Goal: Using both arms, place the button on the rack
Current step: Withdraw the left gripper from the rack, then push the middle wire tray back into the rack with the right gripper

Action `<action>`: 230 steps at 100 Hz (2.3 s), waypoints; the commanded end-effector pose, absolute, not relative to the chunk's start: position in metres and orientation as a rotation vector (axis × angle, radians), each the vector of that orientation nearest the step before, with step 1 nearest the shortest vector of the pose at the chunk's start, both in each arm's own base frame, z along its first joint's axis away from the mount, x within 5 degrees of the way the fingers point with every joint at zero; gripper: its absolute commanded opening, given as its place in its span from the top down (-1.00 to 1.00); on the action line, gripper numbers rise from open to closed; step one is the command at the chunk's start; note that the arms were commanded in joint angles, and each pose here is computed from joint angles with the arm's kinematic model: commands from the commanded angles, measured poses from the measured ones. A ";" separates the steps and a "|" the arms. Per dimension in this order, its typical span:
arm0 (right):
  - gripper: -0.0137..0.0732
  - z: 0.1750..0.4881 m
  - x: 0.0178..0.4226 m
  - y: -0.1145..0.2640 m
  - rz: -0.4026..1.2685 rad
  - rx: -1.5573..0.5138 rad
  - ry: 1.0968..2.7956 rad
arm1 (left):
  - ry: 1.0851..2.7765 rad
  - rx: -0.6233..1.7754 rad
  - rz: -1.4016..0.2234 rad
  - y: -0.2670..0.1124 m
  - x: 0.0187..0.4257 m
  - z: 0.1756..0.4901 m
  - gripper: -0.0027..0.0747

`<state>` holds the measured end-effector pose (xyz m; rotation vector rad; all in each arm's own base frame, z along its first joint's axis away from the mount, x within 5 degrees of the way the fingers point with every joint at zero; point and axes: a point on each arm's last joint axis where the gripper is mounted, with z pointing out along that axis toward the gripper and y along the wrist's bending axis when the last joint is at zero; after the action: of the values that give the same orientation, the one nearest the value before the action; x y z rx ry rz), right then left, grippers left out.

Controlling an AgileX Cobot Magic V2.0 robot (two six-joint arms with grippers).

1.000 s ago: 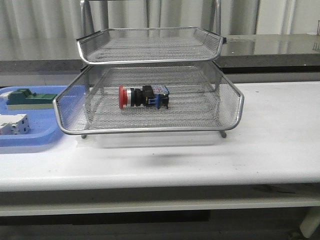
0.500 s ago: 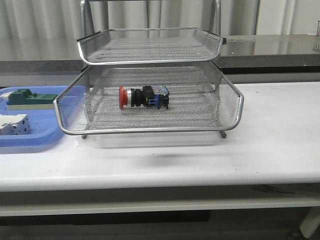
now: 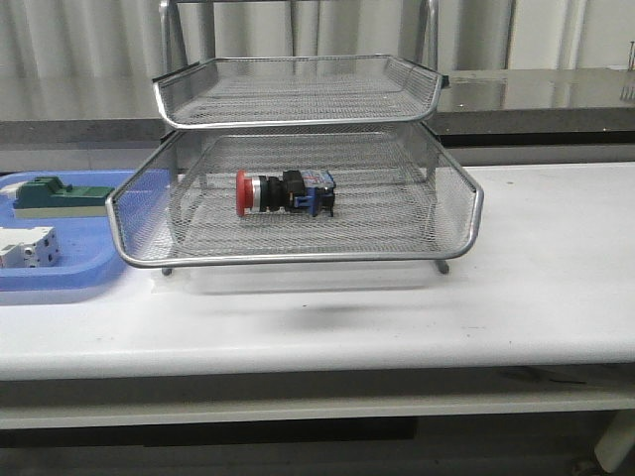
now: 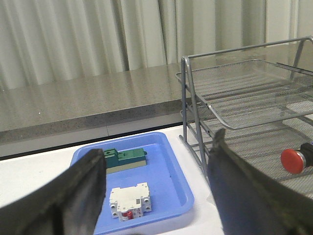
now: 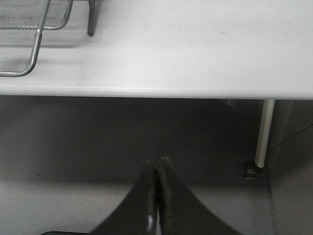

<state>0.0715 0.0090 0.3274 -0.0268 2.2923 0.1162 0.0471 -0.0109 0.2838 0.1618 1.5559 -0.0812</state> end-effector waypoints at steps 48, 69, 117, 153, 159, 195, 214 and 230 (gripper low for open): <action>0.84 0.338 0.075 0.008 0.102 -0.033 2.216 | 1.462 0.120 -0.087 -0.009 0.046 0.298 0.42; 0.84 0.338 0.075 0.008 0.102 -0.033 2.216 | 1.462 0.120 -0.087 -0.009 0.046 0.298 0.98; 0.84 0.339 0.075 0.008 0.102 -0.033 2.213 | 1.462 0.120 -0.087 -0.009 0.046 0.298 0.98; 0.84 0.349 0.083 0.011 0.141 -0.032 2.080 | 1.462 0.120 -0.087 -0.009 0.046 0.298 0.98; 0.84 0.351 0.088 0.013 0.159 -0.029 2.052 | 1.462 0.120 -0.087 -0.009 0.046 0.298 0.98; 0.84 0.335 0.151 0.039 0.432 0.053 2.177 | 1.462 0.120 -0.087 -0.009 0.046 0.298 0.98; 0.84 0.318 0.183 0.056 0.480 -0.069 2.311 | 1.462 0.120 -0.087 -0.009 0.046 0.298 0.98; 0.84 0.302 0.205 0.084 0.518 -0.205 2.412 | 1.462 0.120 -0.087 -0.009 0.046 0.298 0.98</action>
<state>0.1909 0.0693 0.2938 -0.1498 2.4644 0.4839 0.0467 -0.0107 0.2838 0.1599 1.5488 -0.0801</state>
